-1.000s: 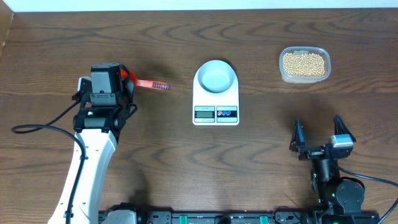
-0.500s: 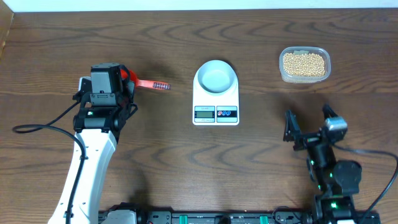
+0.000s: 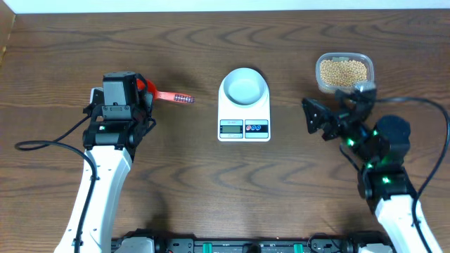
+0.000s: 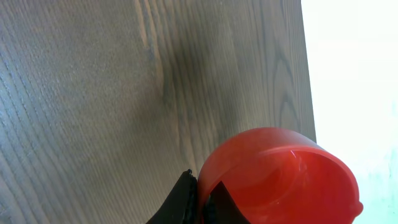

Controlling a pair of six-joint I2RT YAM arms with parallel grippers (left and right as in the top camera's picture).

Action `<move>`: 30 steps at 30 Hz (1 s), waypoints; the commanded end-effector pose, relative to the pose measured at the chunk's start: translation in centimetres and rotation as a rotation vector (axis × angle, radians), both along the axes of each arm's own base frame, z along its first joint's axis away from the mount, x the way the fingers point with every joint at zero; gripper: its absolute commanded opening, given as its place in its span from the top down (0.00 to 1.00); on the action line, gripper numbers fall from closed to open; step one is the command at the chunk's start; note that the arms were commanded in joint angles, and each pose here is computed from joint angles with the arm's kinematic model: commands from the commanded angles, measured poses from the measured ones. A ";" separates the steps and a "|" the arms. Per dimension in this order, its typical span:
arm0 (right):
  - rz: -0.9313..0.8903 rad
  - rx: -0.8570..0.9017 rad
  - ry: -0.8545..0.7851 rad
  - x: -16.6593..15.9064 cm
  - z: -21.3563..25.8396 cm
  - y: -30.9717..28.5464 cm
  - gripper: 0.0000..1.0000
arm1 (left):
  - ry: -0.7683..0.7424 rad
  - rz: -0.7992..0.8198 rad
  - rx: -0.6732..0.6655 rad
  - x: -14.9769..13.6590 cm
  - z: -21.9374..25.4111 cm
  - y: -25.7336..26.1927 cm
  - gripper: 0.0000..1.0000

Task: Scoop item into bowl and weigh 50g on scale
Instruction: 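Move the right gripper toward the scoop handle above the scale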

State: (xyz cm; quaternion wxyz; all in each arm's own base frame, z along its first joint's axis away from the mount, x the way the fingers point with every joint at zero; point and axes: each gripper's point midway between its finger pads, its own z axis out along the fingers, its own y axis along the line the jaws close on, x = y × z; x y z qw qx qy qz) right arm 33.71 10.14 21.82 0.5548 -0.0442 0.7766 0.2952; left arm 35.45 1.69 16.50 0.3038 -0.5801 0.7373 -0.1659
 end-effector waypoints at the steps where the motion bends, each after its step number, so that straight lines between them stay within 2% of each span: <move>1: 0.249 0.081 -0.037 -1.6 2.7 3.6 0.01 | 0.015 0.005 0.001 -0.4 -0.5 0.1 0.92; 8: 0.514 0.140 -0.012 -5.4 3.1 6.3 0.01 | 0.041 -0.004 -0.008 -0.9 -0.9 -0.1 0.93; 11: 0.547 0.149 0.004 -5.9 2.9 6.6 0.01 | 0.036 -0.025 -0.034 -0.7 -0.9 -0.7 0.93; 19: 0.474 0.119 -0.082 -4.5 4.1 6.0 0.01 | 0.041 -0.082 -0.109 -0.8 -1.0 -2.3 0.93; 24: 0.256 0.095 -0.073 -1.5 3.6 3.7 0.16 | 0.043 -0.160 -0.225 -1.0 -0.8 -5.0 0.93; 27: 0.206 0.112 -0.039 -0.8 3.0 3.4 0.18 | 0.053 -0.167 -0.311 -1.2 -0.7 -7.2 0.93; 30: 0.219 0.112 -0.016 -0.6 2.2 4.0 0.19 | 0.047 -0.185 -0.339 -1.2 -0.4 -9.0 0.93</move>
